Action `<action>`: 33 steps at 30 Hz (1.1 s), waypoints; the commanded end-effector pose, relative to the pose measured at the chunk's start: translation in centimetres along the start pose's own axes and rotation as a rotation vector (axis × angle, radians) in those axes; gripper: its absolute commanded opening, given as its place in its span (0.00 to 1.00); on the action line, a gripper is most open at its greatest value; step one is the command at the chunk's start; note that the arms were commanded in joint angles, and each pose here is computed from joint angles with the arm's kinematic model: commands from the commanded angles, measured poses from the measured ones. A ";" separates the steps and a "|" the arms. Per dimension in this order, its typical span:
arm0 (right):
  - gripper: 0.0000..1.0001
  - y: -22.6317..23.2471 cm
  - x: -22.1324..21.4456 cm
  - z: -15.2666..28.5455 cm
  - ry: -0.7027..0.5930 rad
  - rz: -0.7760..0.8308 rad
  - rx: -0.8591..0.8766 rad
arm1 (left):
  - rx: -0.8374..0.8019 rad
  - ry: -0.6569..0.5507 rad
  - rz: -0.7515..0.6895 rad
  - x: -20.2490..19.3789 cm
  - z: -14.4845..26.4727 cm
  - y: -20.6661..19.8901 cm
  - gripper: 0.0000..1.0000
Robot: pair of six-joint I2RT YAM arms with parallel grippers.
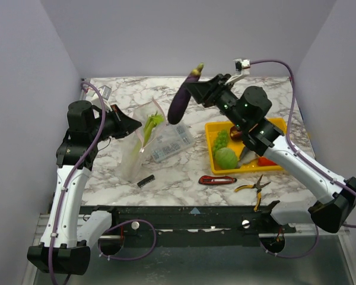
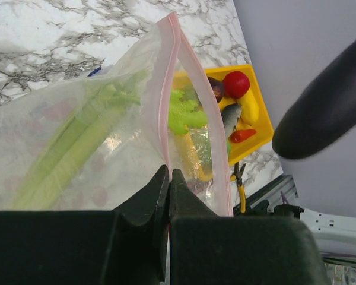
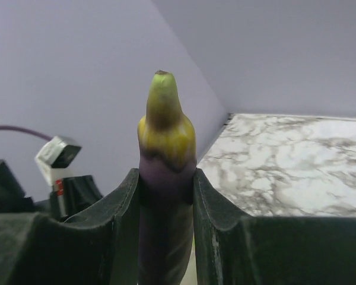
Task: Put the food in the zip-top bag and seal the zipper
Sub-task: Place the fake vegetable in the zipper food storage bag.
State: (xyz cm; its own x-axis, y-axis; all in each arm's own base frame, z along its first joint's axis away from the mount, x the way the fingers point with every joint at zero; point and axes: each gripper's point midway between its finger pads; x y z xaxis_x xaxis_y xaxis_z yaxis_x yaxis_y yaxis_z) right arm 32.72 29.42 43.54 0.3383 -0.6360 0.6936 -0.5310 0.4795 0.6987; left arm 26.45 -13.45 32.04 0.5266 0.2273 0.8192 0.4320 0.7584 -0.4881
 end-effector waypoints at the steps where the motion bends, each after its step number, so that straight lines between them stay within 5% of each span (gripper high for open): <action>1: 0.00 6.0 -1.7 -1.7 -0.012 0.027 0.130 | -0.032 -0.039 -0.025 1.2 0.6 -1.3 0.00; 10: 0.02 6.8 -8.9 -4.4 0.003 0.112 0.041 | -0.029 -0.057 -0.027 1.6 1.2 -1.7 0.00; 17: 0.05 2.8 -9.3 -4.6 -0.079 0.069 -0.165 | -0.002 -0.087 -0.027 2.0 1.9 -1.7 0.00; 31: 0.13 1.6 -11.1 -5.5 -0.054 0.139 -0.226 | -0.016 -0.096 0.001 2.2 1.6 -1.8 0.00; 33: 0.19 1.9 -12.2 -5.1 -0.025 0.133 -0.222 | -0.010 -0.101 0.006 2.3 1.6 -1.8 0.00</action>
State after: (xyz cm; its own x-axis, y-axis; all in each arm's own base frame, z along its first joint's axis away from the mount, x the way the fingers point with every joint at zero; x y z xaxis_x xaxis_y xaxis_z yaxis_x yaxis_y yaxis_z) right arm 32.01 40.66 37.26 0.2651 -0.5863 0.7655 -0.3953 0.6581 0.6409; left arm 25.81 -13.15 33.21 0.5075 0.2795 0.8151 0.4005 0.7610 -0.5103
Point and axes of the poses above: each gripper's point midway between its finger pads, its own z axis back along the fingers, its own y axis along the line the jaws close on, x = y × z, and after that the axes turned 12 degrees about -z, right-handed
